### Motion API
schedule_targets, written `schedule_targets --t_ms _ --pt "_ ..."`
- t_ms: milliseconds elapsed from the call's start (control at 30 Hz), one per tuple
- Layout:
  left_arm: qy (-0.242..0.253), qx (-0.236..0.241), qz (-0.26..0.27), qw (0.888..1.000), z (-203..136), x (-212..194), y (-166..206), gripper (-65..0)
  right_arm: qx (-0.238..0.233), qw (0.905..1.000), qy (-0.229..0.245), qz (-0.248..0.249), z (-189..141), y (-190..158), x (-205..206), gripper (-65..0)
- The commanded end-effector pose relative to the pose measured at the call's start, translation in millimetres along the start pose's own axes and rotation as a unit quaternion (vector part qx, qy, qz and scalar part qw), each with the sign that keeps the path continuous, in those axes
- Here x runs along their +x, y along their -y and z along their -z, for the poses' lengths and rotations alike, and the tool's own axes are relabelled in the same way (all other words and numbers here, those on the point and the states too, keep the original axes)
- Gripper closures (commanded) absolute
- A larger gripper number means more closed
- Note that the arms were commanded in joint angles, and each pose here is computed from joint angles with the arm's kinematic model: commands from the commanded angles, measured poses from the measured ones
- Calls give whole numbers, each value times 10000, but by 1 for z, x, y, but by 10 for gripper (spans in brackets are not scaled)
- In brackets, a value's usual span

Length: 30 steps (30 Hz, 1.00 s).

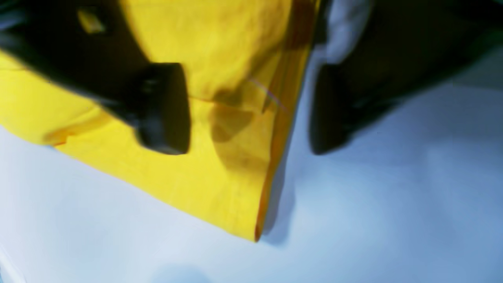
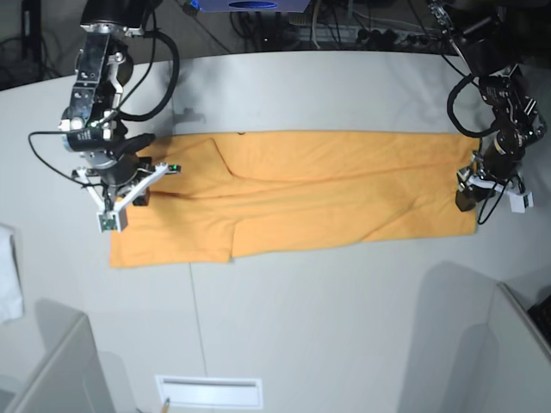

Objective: Fold the T-shirt properly
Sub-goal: 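Lower the hem onto the collar edge and open both grippers, then grasp the folded strip's end with the left gripper and fold it inward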

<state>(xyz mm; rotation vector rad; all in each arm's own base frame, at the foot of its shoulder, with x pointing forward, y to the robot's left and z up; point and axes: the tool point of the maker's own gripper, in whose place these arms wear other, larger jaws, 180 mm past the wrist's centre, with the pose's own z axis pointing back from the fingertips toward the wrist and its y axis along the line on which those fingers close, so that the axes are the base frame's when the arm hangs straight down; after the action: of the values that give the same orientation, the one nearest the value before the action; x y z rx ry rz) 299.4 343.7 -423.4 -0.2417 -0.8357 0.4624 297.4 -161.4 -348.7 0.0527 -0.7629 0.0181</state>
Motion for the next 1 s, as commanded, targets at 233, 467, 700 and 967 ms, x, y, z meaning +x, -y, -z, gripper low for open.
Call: schedule_targets --t_ms 233,467,700,967 --pt "-291 176 9 9994 -1 -9 -10 0 -22 9996 279 -21 -4 2 16 0" --pt "173 434 15 9989 -17 23 -35 0 -21 9997 241 -17 -4 2 13 0" --pt "660 443 546 9953 -37 67 -24 0 -16 9997 257 -11 -3 1 15 0" --pt "765 293 1194 9895 -60 59 6 0 -22 9997 235 -4 -3 2 14 0"
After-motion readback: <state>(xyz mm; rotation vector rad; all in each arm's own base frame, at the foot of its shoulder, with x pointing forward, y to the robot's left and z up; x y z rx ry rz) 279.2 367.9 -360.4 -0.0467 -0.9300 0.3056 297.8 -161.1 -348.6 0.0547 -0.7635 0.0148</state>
